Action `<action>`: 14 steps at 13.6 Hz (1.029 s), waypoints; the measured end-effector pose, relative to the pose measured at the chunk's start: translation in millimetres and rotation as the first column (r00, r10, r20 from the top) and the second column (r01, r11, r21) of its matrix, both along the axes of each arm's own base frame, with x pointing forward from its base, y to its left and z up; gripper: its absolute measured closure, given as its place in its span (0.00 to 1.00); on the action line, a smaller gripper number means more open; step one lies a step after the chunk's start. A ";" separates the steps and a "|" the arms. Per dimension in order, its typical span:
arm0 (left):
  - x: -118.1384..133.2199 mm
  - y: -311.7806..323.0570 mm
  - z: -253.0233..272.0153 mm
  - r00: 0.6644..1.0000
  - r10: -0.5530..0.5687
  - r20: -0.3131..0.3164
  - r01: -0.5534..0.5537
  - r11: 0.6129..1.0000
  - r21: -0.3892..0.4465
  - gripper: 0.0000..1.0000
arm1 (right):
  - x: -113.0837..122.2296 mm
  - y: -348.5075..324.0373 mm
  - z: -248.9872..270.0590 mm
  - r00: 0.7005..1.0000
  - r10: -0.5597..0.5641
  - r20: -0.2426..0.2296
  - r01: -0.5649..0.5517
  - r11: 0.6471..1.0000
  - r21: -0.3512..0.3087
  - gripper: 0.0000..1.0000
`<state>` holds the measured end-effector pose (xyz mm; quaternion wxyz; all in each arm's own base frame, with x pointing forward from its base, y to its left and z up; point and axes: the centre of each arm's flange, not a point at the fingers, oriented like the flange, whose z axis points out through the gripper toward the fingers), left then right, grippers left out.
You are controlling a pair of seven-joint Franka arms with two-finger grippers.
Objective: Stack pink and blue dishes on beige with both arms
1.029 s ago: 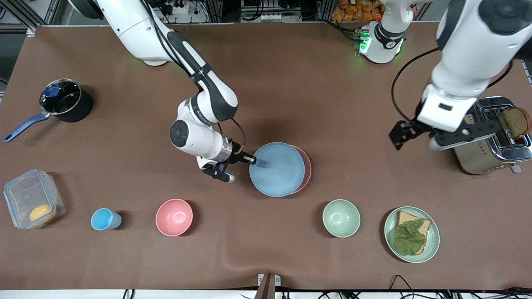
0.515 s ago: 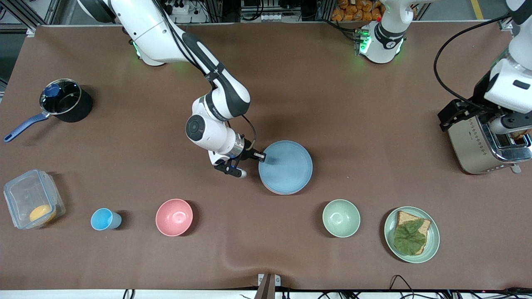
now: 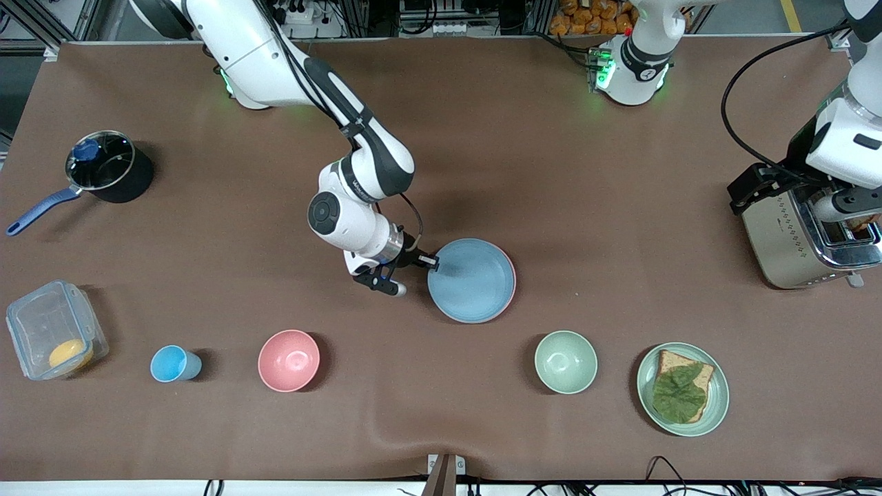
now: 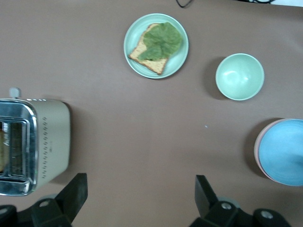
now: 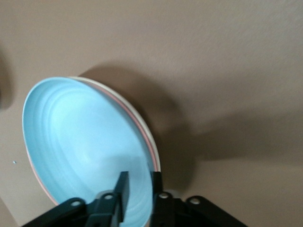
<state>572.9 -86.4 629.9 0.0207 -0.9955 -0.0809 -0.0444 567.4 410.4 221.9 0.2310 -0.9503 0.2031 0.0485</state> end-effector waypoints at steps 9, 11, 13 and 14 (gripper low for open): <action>0.8 4.9 -0.3 1.000 0.013 -0.005 -0.013 1.000 -0.025 0.00 | 64.2 -209.6 100.5 0.977 0.184 -0.108 -0.202 0.960 -0.192 0.00; -0.6 7.8 -1.6 1.000 0.018 -0.021 -0.018 1.000 -0.022 0.00 | 68.4 -263.0 118.6 0.964 0.235 -0.123 -0.258 0.938 -0.230 0.00; -1.0 13.9 -2.4 0.999 0.013 -0.032 -0.014 1.000 -0.019 0.00 | 69.3 -301.8 138.7 0.953 0.279 -0.118 -0.300 0.921 -0.248 0.00; -1.0 17.3 -2.6 0.999 0.005 -0.036 -0.005 1.000 -0.017 0.00 | 68.5 -317.5 151.5 0.948 0.297 -0.112 -0.317 0.912 -0.260 0.00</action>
